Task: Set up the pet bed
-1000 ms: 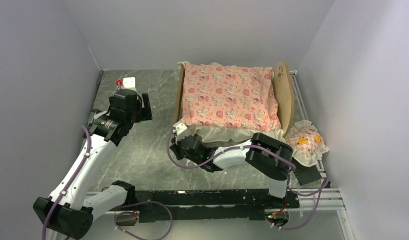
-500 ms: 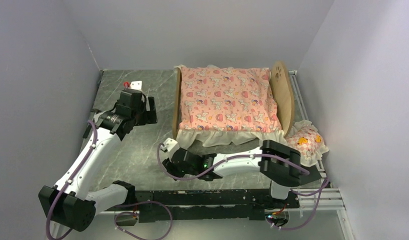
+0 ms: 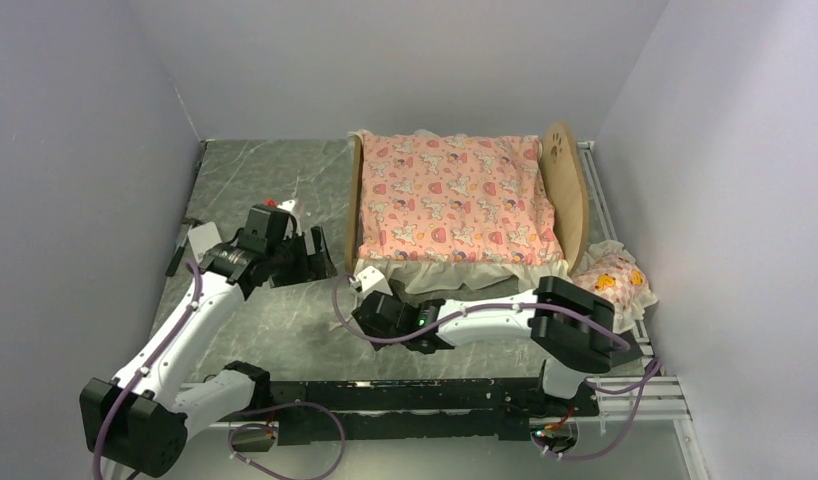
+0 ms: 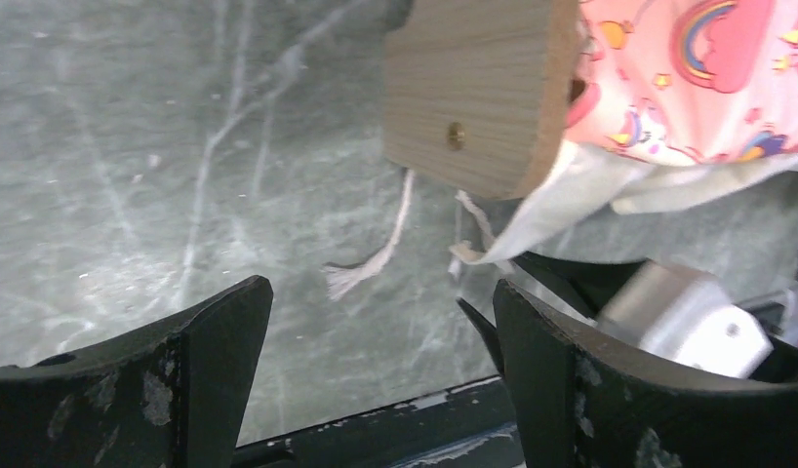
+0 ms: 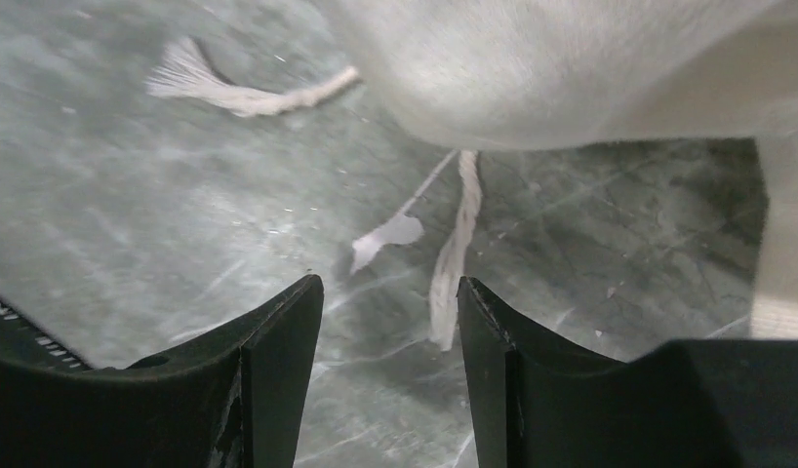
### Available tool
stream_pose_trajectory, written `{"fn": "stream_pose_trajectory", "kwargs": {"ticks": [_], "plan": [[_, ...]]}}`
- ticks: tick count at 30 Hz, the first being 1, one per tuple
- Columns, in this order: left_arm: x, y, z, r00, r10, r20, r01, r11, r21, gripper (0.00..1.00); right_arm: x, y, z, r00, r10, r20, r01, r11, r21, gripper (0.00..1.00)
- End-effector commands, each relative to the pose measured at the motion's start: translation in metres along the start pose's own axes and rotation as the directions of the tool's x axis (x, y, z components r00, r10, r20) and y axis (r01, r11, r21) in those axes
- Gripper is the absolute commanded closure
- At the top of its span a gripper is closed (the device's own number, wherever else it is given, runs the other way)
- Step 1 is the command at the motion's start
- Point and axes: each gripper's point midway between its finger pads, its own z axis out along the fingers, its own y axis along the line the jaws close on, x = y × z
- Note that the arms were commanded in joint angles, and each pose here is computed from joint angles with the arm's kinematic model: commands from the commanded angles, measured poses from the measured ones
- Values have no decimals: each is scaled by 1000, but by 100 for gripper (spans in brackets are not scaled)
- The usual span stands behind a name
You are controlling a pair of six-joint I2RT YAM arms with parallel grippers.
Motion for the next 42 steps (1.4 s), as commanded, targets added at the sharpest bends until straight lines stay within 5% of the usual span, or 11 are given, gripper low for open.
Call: {"fn": "stream_pose_trajectory", "kwargs": {"ticks": [1, 6, 11, 17, 20, 25, 31, 38, 42], "plan": [[-8, -38, 6, 999, -32, -12, 34, 982, 187, 11, 19, -14, 13, 997, 38, -66, -34, 998, 60, 43], [-20, -51, 26, 997, -71, -12, 72, 971, 229, 23, 23, -15, 19, 995, 45, -92, -40, 998, 54, 60], [-30, -63, 52, 994, -102, -36, 108, 961, 257, 63, 10, -16, 10, 997, 74, -24, -74, 997, 15, 98], [-51, -79, 78, 994, -106, -37, 112, 952, 284, 78, -18, -6, -3, 992, 106, 74, -100, 991, -86, 100], [-57, -85, 83, 994, -98, -43, 106, 951, 289, 75, -38, 2, -6, 988, 107, 109, -94, 989, -116, 100], [-56, -65, 70, 996, -94, -3, 93, 979, 184, 40, -66, 12, 6, 980, 149, 131, -135, 985, -111, 100], [-52, -20, 23, 989, -92, 119, 95, 995, -16, 22, -103, 32, 29, 950, 269, 159, -246, 957, -151, 97], [-43, 24, -9, 980, -69, 188, 108, 972, -209, 17, -118, 49, 41, 959, 227, 171, -189, 959, -213, 60], [-35, 32, -12, 984, -51, 171, 92, 967, -239, 16, -105, 39, 26, 972, 54, 227, -1, 974, -225, 52]]}}
